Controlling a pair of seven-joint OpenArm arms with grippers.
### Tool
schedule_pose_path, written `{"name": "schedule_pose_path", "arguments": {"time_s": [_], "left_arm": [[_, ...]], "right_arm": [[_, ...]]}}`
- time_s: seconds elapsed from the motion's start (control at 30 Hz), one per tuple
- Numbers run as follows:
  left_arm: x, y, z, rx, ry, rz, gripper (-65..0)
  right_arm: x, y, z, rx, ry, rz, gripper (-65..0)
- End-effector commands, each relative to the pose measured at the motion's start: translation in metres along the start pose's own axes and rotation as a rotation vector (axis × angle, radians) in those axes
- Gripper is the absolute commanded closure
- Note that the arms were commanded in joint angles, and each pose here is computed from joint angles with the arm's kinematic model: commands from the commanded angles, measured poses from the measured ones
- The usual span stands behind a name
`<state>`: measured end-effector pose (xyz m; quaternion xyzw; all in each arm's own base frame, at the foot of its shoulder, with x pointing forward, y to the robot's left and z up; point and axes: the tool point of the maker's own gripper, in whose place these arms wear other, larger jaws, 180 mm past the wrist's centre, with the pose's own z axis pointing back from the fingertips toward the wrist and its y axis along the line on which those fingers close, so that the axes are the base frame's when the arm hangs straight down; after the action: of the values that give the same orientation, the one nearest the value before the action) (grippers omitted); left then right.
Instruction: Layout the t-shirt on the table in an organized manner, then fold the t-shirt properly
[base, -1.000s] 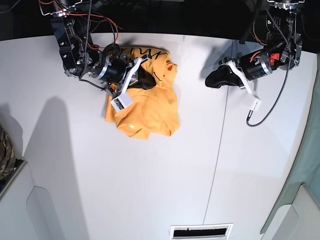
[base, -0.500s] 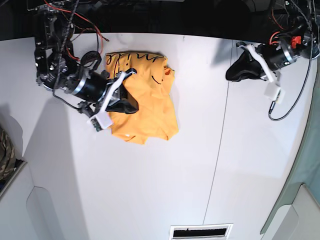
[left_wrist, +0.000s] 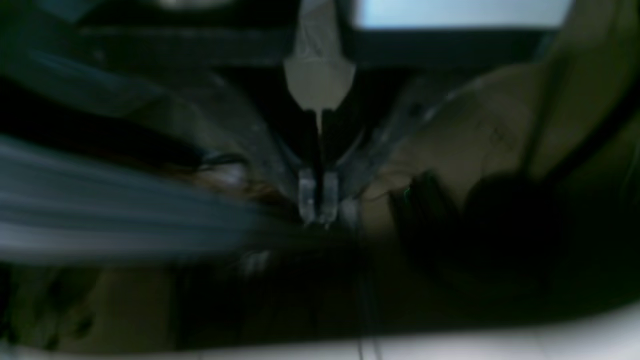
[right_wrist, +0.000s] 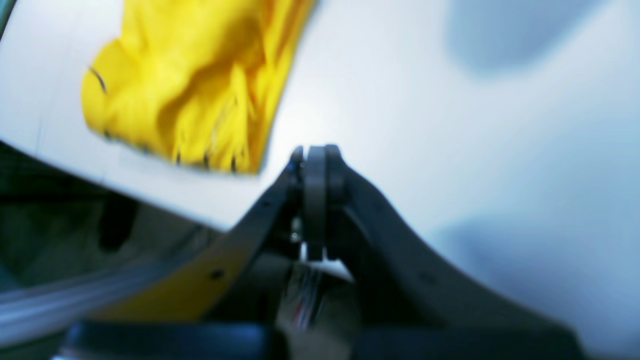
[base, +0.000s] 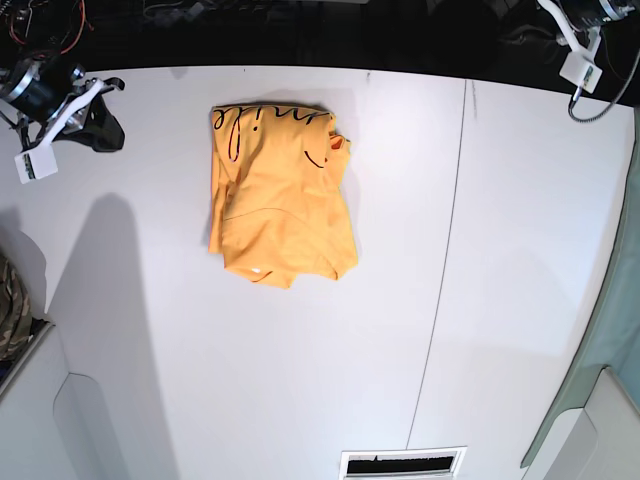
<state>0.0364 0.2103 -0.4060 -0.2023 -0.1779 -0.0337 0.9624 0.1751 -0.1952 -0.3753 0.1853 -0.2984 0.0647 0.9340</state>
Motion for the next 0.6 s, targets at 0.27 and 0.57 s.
{"name": "schedule_pose_path", "arguments": {"time_s": [0.27, 0.57], "left_arm": [[-0.105, -0.007, 0.034, 0.052, 0.338, 0.036, 0.0], [-0.164, -0.015, 0.066, 0.039, 0.558, 0.023, 0.0]], "right_arm": [[-0.122, 0.029, 0.041, 0.067, 0.318, -0.067, 0.0], [-0.219, 0.051, 0.099, 0.078, 0.667, -0.141, 0.0]]}}
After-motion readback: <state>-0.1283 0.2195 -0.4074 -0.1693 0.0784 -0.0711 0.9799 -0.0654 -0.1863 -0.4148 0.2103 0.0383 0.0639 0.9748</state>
